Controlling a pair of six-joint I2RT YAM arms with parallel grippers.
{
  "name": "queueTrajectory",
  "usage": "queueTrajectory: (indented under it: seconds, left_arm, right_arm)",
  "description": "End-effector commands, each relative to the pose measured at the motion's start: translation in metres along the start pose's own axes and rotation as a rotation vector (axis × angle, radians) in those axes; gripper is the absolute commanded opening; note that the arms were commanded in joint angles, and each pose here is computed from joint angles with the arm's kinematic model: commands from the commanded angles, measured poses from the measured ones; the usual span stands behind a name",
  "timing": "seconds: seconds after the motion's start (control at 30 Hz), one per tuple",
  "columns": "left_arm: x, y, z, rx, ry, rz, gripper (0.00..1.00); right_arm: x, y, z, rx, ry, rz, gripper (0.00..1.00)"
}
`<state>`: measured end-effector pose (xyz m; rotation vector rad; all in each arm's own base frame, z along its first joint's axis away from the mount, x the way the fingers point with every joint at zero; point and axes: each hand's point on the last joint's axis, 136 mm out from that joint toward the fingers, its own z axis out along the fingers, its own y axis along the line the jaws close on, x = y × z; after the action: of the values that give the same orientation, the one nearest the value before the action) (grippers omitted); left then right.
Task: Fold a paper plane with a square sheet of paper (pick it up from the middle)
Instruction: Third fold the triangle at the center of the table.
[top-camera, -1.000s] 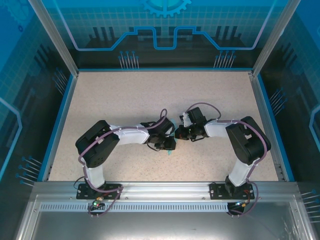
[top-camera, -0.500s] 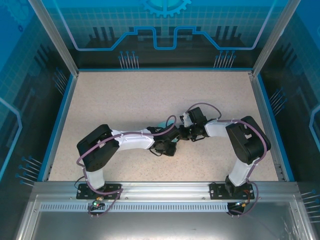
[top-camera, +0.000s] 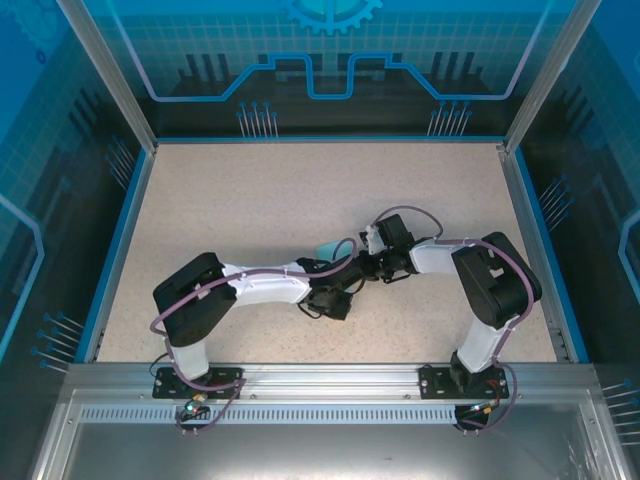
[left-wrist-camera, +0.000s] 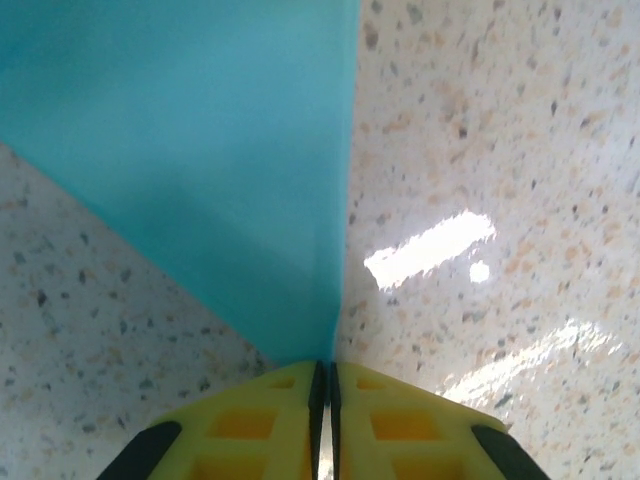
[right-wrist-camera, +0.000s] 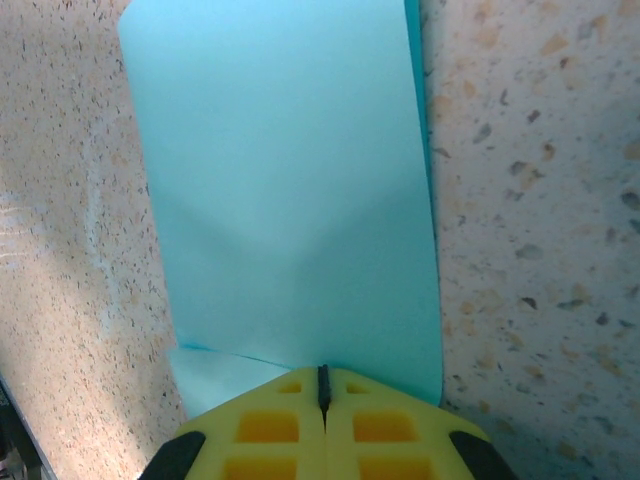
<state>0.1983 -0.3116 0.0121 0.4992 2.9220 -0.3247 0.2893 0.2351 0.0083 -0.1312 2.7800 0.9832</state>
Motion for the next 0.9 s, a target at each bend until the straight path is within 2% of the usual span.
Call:
queueTrajectory:
  seconds: [0.0,0.2,0.5,0.6,0.87]
  left_arm:
    - [0.065,0.027,-0.003,-0.100,0.240,0.044,0.13]
    - [0.055,0.015,-0.023,-0.058,0.214,0.067,0.13]
    - [-0.007,-0.030,-0.069,0.212,0.039,0.002,0.13]
    - [-0.018,-0.041,-0.065,0.272,0.019,-0.011,0.13]
    - [-0.035,-0.031,-0.029,0.276,-0.008,-0.042,0.09]
  right_arm:
    - [0.051,-0.070,0.003,0.236,0.140,0.123,0.00]
    - [0.051,-0.068,0.002,0.230,0.139,0.118,0.00]
    - [0.053,-0.062,0.001,0.199,0.135,0.121,0.00]
    - [0.053,-0.059,0.000,0.184,0.134,0.121,0.00]
    - [0.051,-0.051,-0.001,0.145,0.133,0.129,0.00]
